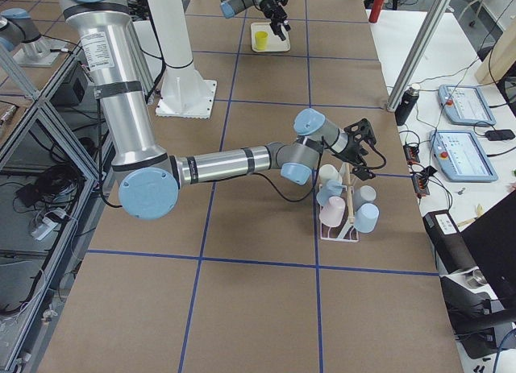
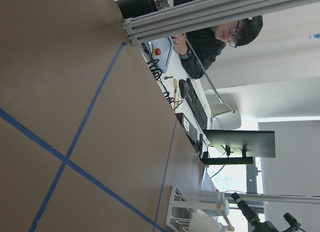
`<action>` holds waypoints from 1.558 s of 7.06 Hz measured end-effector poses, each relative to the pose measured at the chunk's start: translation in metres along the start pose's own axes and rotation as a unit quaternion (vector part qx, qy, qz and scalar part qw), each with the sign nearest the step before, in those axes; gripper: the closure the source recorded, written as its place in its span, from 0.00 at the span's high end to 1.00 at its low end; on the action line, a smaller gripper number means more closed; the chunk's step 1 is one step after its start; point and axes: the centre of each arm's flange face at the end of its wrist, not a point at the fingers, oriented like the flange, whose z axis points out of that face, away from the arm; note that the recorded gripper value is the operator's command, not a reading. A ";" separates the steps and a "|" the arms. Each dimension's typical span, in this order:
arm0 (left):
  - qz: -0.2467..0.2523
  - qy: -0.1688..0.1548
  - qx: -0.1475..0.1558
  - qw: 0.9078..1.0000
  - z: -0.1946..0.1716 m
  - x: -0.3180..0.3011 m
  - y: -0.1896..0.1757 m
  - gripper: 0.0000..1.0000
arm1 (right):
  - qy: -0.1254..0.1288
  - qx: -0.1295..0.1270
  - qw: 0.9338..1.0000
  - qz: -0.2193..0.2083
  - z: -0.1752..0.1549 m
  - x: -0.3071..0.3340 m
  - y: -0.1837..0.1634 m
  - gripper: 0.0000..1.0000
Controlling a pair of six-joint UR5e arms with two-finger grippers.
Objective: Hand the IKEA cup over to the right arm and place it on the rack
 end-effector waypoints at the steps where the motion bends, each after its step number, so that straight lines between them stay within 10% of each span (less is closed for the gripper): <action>1: 0.029 -0.028 -0.010 0.999 -0.012 -0.009 -0.006 1.00 | -0.004 -0.011 1.000 0.004 -0.021 -0.021 -0.016 1.00; 5: 0.153 -0.190 -0.077 0.967 -0.056 -0.055 -0.072 1.00 | -0.064 -0.048 0.995 0.062 -0.079 -0.118 -0.032 1.00; 11: 0.294 -0.317 -0.257 0.864 -0.119 -0.197 -0.085 1.00 | -0.168 -0.099 0.965 0.177 -0.091 -0.265 -0.009 1.00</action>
